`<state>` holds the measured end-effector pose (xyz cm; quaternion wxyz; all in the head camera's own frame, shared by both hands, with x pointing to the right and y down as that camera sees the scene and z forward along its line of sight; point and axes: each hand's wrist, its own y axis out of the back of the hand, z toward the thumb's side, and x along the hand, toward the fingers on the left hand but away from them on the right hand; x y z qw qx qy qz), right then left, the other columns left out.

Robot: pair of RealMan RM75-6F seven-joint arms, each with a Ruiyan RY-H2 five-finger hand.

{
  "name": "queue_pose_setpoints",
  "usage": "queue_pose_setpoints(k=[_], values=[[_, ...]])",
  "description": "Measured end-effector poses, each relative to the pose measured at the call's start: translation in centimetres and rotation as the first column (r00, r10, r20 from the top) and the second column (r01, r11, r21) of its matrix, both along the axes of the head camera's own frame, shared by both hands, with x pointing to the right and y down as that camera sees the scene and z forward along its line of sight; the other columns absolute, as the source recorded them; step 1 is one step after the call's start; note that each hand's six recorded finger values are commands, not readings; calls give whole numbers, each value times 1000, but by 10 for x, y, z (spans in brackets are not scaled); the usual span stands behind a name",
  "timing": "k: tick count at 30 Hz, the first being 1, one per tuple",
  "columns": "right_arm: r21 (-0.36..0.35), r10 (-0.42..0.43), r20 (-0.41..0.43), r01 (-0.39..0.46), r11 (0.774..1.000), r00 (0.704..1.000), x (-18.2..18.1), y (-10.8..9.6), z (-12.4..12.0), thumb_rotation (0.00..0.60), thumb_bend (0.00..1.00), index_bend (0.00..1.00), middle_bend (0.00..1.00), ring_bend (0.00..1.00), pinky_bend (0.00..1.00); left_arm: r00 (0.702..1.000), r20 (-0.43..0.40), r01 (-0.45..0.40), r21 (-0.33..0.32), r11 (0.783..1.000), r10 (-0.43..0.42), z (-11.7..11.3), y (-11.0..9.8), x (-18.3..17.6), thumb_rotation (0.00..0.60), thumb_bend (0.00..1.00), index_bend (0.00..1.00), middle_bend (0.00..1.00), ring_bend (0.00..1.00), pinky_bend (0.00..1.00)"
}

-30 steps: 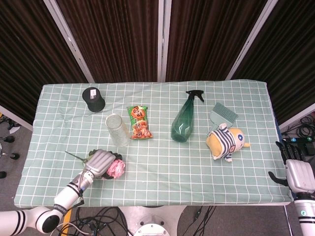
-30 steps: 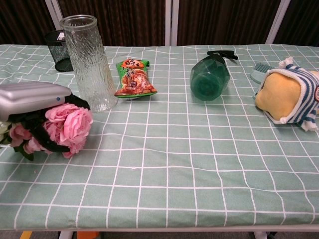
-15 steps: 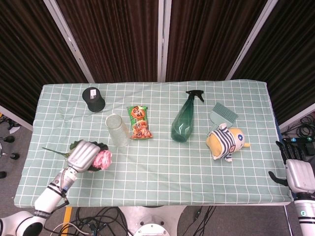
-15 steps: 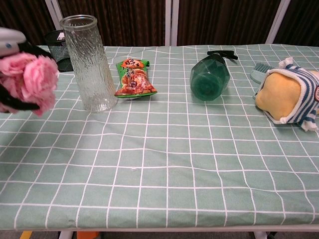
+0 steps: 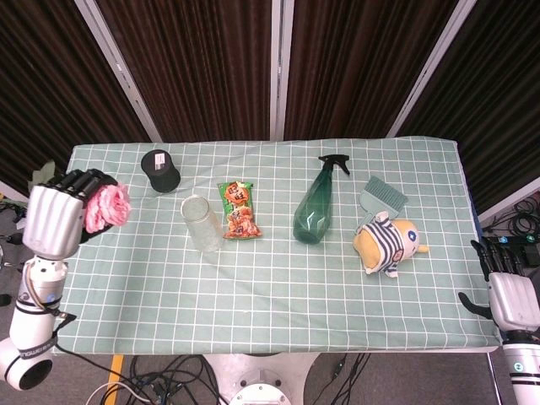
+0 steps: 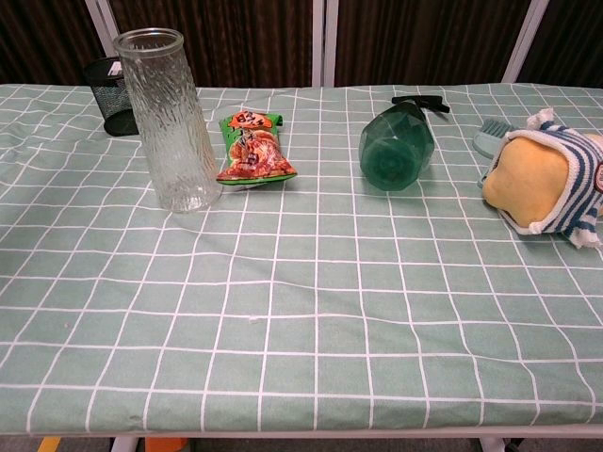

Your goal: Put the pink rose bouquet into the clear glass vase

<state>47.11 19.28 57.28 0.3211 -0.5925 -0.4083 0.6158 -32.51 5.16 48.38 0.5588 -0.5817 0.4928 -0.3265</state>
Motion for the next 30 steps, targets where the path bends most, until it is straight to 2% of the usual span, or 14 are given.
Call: queue_pose_setpoints(k=[2,5,8,10,11,12,14,15,17,18,23,24,27,30], values=[[-4,0,0,0,1000,1000,-1,0,1,600,142,0,0,0,0,998,-68,-3,23,1000,5,-6,-4,2,600,285,455,506,521,677],[-8,0,0,0,1000,1000,-1,1,3,600,141,0,0,0,0,975,-220,-3,66,998,18,-18,-10,7,600,285,455,506,522,677],[-10,4,-1,-4,1000,1000,0,1,3,600,141,0,0,0,0,918,-395,2,91,996,34,-28,-17,11,600,289,460,506,522,677],[-13,8,-2,-8,1000,1000,1,0,4,600,141,0,0,0,0,851,-523,10,95,995,41,-34,-23,13,600,299,464,506,521,677],[-14,9,-2,-9,1000,1000,1,0,5,600,141,0,0,0,0,814,-580,17,94,995,41,-37,-25,14,600,304,466,506,522,677],[-16,10,-1,-10,1000,1000,1,0,5,600,141,0,0,0,0,756,-654,28,87,996,36,-41,-29,14,600,306,466,506,521,677],[-21,12,0,-12,1000,1000,2,0,7,600,141,0,0,0,0,661,-750,50,63,997,15,-44,-35,13,600,306,465,505,521,677],[-23,13,0,-13,1000,1000,3,0,8,600,141,0,0,0,0,598,-801,66,38,997,-9,-45,-40,12,600,305,463,506,521,677],[-24,17,2,-17,1000,1000,4,1,8,600,141,0,0,0,0,504,-862,85,-10,996,-52,-45,-46,12,600,305,457,506,521,677],[-25,19,2,-19,1000,1000,4,1,9,600,141,0,0,0,0,441,-893,92,-47,995,-83,-45,-50,12,600,305,456,506,521,677],[-30,32,-2,-32,999,999,8,1,11,600,141,0,0,0,0,208,-955,59,-202,978,-210,-38,-64,21,600,308,456,506,521,677],[-31,34,-3,-34,999,999,9,1,11,600,141,0,0,0,0,154,-958,43,-237,970,-241,-36,-67,24,600,308,456,506,521,677],[-33,34,0,-34,999,999,9,1,13,600,142,0,0,0,0,39,-947,2,-319,948,-319,-31,-75,30,600,308,456,506,521,677],[-30,33,5,-33,999,999,9,1,13,600,143,0,0,0,0,-45,-918,-39,-393,919,-395,-23,-81,36,600,308,456,506,521,677]])
